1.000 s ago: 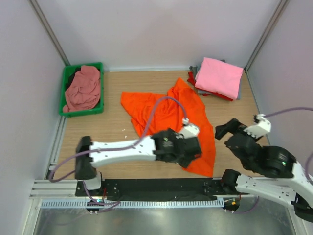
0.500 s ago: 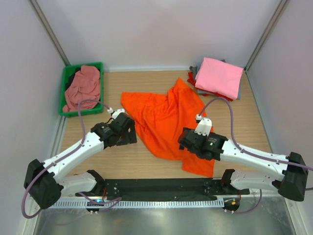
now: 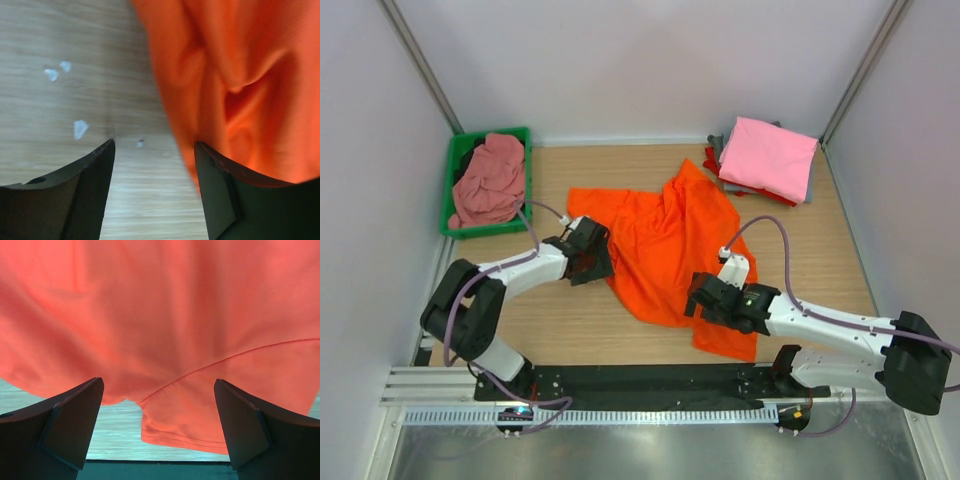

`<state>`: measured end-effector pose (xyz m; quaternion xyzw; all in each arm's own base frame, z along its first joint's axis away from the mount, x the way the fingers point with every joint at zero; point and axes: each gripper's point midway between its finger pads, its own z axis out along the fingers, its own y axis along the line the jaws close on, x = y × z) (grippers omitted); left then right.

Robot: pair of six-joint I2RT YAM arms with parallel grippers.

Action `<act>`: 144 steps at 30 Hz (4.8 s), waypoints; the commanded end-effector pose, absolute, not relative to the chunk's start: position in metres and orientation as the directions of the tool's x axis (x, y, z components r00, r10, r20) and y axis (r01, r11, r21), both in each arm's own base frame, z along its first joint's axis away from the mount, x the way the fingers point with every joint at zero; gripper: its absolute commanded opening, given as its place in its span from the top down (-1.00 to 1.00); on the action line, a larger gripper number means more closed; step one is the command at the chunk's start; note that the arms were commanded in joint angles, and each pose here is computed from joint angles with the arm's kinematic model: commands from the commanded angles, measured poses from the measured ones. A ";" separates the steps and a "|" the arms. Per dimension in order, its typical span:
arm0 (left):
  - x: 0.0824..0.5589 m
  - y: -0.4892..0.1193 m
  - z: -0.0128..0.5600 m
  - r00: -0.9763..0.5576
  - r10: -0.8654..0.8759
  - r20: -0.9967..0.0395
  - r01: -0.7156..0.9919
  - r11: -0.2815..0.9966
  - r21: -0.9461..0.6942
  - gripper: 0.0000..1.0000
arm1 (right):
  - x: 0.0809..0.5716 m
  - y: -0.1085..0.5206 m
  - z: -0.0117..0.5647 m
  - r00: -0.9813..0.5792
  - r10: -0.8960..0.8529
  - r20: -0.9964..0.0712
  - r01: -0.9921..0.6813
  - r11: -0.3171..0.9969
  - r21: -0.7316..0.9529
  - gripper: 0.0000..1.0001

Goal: Fold and stack the t-shirts
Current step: Flatten the tshirt out

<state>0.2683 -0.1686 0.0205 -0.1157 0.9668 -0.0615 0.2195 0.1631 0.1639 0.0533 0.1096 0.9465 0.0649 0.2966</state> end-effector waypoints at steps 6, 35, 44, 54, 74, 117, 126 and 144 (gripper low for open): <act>0.313 -0.196 0.018 -0.821 -0.309 -0.479 -0.196 0.942 -0.273 -0.01 | 0.170 0.181 0.057 -0.795 0.247 -0.554 0.122 0.960 0.253 -1.00; 0.310 -0.170 0.141 -0.897 0.174 -0.406 0.077 0.967 0.243 -0.99 | 0.161 0.171 0.084 -0.791 0.257 -0.555 0.109 0.952 0.285 -1.00; 0.282 -0.114 0.160 -0.837 0.007 -0.548 -0.071 0.990 0.122 -0.99 | 0.157 0.195 0.076 -0.832 0.231 -0.505 0.060 0.941 0.332 -1.00; 0.284 -0.109 0.106 -0.839 -0.190 -0.510 -0.170 0.982 -0.087 -0.36 | 0.161 0.213 0.068 -0.849 0.186 -0.494 0.033 0.953 0.302 -0.99; 0.361 -0.106 0.021 -0.780 -0.379 -0.499 -0.340 0.925 -0.170 -0.29 | 0.166 0.213 0.053 -0.853 0.098 -0.512 -0.023 0.974 0.225 -0.99; 0.271 -0.127 0.057 -0.914 -0.199 -0.353 -0.172 0.979 -0.104 0.00 | 0.144 0.204 0.092 -0.849 0.154 -0.506 -0.048 0.930 0.364 -0.99; 0.260 -0.114 0.036 -0.853 -0.330 -0.405 -0.303 0.944 -0.130 0.13 | 0.147 0.231 0.060 -0.871 0.018 -0.491 -0.097 0.973 0.207 -0.97; 0.267 -0.098 0.035 -0.673 -0.504 -0.541 -0.445 0.860 -0.248 -0.31 | 0.144 0.252 0.051 -0.866 -0.052 -0.497 -0.137 0.981 0.136 -0.97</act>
